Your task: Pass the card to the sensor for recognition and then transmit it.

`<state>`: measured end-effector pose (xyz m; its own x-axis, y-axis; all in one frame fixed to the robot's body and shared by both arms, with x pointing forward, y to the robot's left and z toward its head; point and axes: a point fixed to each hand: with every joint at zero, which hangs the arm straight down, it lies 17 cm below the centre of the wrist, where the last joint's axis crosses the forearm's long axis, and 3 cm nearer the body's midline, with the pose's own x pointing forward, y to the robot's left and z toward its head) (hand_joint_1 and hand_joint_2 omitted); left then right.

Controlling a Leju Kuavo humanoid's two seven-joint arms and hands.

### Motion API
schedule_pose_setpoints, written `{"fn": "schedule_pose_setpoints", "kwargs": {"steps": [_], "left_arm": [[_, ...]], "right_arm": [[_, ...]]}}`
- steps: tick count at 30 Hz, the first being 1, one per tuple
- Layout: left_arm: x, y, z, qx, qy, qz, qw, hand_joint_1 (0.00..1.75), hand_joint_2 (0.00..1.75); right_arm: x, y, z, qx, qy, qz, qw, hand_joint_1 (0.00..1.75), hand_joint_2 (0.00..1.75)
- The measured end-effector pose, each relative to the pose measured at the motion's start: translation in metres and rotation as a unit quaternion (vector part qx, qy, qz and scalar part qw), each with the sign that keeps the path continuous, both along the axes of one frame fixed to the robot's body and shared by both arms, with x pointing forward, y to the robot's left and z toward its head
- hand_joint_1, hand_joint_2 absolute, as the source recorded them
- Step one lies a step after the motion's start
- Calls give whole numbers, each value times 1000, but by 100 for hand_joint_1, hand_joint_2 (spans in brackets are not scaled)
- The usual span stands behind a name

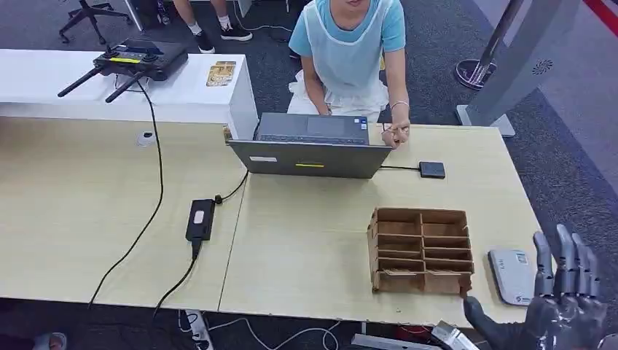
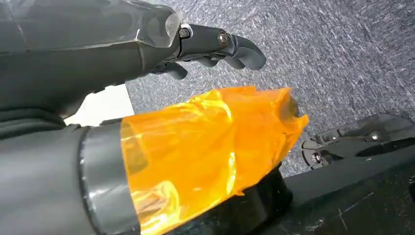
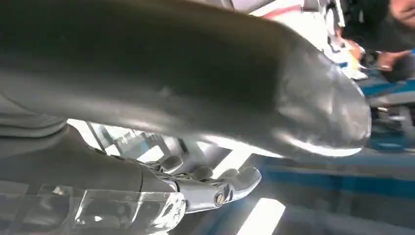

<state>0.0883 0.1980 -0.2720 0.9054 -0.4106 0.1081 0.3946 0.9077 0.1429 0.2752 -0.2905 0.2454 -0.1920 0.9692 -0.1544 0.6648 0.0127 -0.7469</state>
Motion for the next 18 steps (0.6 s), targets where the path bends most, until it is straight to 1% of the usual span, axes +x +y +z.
{"fn": "schedule_pose_setpoints", "kwargs": {"steps": [2, 8, 9, 13, 17, 18], "left_arm": [[1, 0, 0, 0, 0, -2, 1000, 0, 0], [3, 1, 1, 3, 0, -5, 1000, 0, 0], [4, 1, 1, 3, 0, -5, 1000, 0, 0], [6, 1, 1, 3, -2, -9, 1000, 0, 0], [7, 1, 1, 4, -2, -10, 1000, 0, 0], [7, 1, 1, 4, -2, -11, 1000, 0, 0]], "right_arm": [[0, 2, -1, -8, 1, -7, 1000, 0, 0], [1, -7, -7, 27, 12, -20, 999, 0, 0], [2, -9, -8, 38, 14, -23, 999, 0, 0], [9, -18, -20, 128, 37, -24, 991, 0, 0], [14, -10, -31, 132, 53, -7, 990, 0, 0], [15, -12, -32, 144, 56, -7, 988, 0, 175]]}}
